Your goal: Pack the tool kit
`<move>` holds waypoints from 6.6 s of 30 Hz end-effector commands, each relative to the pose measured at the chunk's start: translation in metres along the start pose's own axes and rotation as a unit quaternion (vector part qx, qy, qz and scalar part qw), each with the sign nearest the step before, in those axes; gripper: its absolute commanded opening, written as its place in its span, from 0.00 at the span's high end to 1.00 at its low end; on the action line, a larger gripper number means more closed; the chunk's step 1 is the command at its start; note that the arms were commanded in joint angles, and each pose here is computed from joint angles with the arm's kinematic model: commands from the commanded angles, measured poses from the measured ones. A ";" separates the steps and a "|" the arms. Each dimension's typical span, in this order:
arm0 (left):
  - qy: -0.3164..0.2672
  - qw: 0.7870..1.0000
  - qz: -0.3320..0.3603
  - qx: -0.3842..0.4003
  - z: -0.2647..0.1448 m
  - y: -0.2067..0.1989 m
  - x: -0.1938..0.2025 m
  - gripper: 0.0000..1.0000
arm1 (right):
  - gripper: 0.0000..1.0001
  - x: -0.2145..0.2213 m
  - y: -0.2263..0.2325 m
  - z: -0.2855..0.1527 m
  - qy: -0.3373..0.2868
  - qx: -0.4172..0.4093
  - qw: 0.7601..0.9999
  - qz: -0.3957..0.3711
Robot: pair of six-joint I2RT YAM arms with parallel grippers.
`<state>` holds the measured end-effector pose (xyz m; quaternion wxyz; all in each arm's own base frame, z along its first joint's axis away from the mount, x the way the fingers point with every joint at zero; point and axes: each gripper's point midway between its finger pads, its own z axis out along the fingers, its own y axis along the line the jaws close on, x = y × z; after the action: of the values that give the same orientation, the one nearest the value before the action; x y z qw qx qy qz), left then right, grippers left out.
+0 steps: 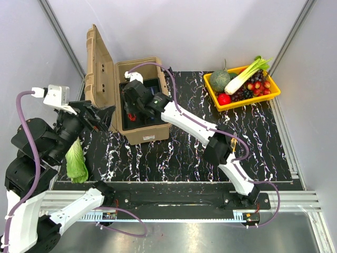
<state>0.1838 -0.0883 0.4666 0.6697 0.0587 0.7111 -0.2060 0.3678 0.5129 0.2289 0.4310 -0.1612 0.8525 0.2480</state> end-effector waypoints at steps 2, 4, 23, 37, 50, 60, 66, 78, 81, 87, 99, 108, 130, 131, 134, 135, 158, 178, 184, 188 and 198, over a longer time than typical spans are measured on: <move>-0.022 1.000 -0.005 -0.001 -0.003 0.000 -0.011 0.01 | 0.89 -0.008 0.006 -0.003 -0.001 -0.009 1.000 0.025; -0.021 1.000 -0.003 -0.002 -0.003 0.001 -0.011 0.01 | 0.89 0.004 0.006 0.005 0.013 -0.010 0.999 0.032; -0.024 1.000 0.007 -0.008 -0.006 0.004 -0.011 0.01 | 0.70 0.039 -0.011 0.039 0.045 0.025 0.995 0.090; -0.025 1.000 0.008 -0.014 -0.008 0.006 -0.011 0.01 | 0.46 0.020 -0.007 0.030 0.060 -0.020 0.985 0.157; -0.026 0.999 0.009 -0.016 -0.010 0.008 -0.013 0.01 | 0.40 -0.022 -0.002 -0.009 0.019 -0.029 0.987 0.156; -0.030 0.999 0.012 -0.016 -0.011 0.007 -0.016 0.01 | 0.38 -0.083 -0.013 -0.087 -0.060 -0.019 0.992 0.111; -0.031 0.999 0.012 -0.016 -0.011 0.008 -0.016 0.01 | 0.32 -0.090 -0.090 -0.128 -0.125 0.125 0.979 0.100; -0.023 1.000 0.016 -0.005 -0.001 0.002 -0.013 0.01 | 0.14 0.018 -0.305 -0.212 -0.146 0.399 0.875 0.231; -0.018 1.000 0.018 0.000 0.002 0.000 -0.012 0.01 | 0.12 0.048 -0.336 -0.219 -0.115 0.438 0.855 0.252; -0.013 1.000 0.018 0.009 0.006 -0.004 -0.010 0.01 | 0.06 0.124 -0.399 -0.221 -0.020 0.494 0.806 0.326; -0.019 1.000 0.015 0.008 0.001 -0.003 -0.011 0.01 | 0.06 0.224 -0.418 -0.215 0.125 0.523 0.736 0.413; -0.017 1.000 0.017 0.002 0.003 -0.001 -0.010 0.01 | 0.05 0.262 -0.414 -0.215 0.155 0.495 0.725 0.453; -0.032 0.999 0.009 0.010 -0.002 -0.004 -0.017 0.01 | 0.41 0.287 -0.342 -0.167 0.207 0.447 0.741 0.456; -0.031 0.999 0.009 0.009 -0.003 -0.003 -0.017 0.01 | 0.44 0.288 -0.343 -0.167 0.207 0.449 0.740 0.456; -0.033 0.999 0.009 0.007 -0.004 -0.002 -0.017 0.01 | 0.46 0.289 -0.346 -0.171 0.204 0.462 0.734 0.454; -0.032 0.999 0.008 0.007 -0.004 -0.002 -0.017 0.01 | 0.43 0.289 -0.347 -0.173 0.202 0.466 0.733 0.452; -0.039 0.999 0.017 0.001 -0.008 0.001 -0.024 0.01 | 0.11 0.272 -0.393 -0.201 0.119 0.520 0.614 0.582; -0.037 0.999 0.024 -0.008 -0.006 0.004 -0.022 0.01 | 0.92 0.270 -0.396 -0.217 0.106 0.541 0.606 0.574; -0.037 0.999 0.024 -0.007 -0.006 0.004 -0.022 0.01 | 1.00 0.247 -0.398 -0.232 0.067 0.543 0.614 0.569; -0.038 0.999 0.024 -0.007 -0.006 0.003 -0.024 0.01 | 1.00 0.211 -0.399 -0.246 0.018 0.530 0.634 0.563; -0.045 0.999 0.026 -0.005 -0.007 0.002 -0.031 0.01 | 1.00 0.087 -0.368 -0.265 -0.098 0.444 0.729 0.511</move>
<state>0.1800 -0.0810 0.4770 0.6859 0.0673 0.6991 -0.1903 0.3093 0.0499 0.1309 0.2647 0.5702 0.7774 0.0226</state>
